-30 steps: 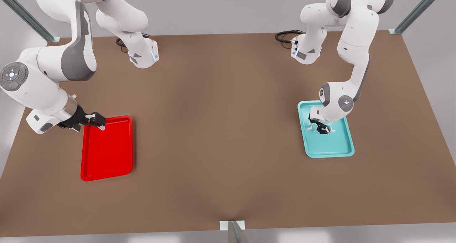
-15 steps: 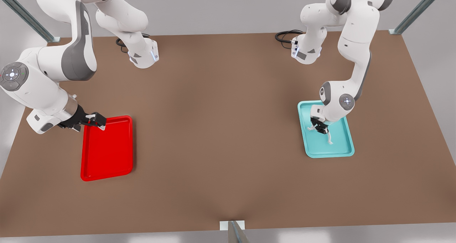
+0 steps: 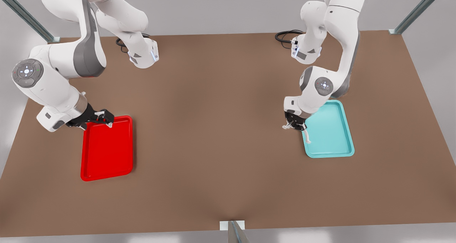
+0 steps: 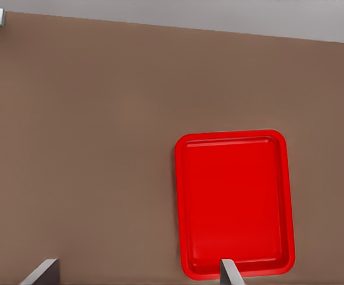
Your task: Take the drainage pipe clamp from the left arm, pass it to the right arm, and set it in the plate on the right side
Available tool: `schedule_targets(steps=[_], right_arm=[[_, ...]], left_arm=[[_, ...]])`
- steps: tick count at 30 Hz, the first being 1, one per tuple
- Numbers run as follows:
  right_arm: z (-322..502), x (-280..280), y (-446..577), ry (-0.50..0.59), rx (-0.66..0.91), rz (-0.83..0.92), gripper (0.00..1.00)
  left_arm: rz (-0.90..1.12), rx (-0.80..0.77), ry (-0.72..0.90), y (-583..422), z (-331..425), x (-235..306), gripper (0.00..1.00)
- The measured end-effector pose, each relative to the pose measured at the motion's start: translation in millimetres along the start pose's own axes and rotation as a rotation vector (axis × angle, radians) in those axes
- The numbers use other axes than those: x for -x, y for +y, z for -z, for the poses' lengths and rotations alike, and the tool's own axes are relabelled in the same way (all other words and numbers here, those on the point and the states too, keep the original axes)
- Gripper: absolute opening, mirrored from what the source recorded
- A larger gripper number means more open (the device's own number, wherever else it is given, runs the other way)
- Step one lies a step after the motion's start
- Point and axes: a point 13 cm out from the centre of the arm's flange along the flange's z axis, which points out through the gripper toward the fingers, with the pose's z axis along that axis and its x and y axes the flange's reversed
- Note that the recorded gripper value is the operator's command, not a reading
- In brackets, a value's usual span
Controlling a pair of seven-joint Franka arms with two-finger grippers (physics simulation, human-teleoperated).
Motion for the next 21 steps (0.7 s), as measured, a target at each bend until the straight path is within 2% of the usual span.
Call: schedule_targets(steps=[4, 9, 14, 18, 21], right_arm=[[0, -1, 12, 0.003, -0.001, 0.022, 1.0], [-2, -2, 46, 0.005, 0.011, 0.062, 1.0], [-1, -4, 62, 0.006, 0.017, 0.061, 1.0], [2, -6, 80, 0.001, 0.025, 0.072, 1.0], [0, -7, 116, -0.004, 0.047, 0.1, 1.0]], left_arm=[[0.228, -0.018, -0.024, -52, 15, 69, 0.21], [0.754, -0.079, -0.127, -44, 54, 146, 0.21], [1.401, -0.381, -0.206, -17, 80, 223, 0.21], [1.849, -0.66, -0.153, -32, 58, 271, 0.21], [2.124, -0.791, -0.104, -58, 40, 298, 0.21]])
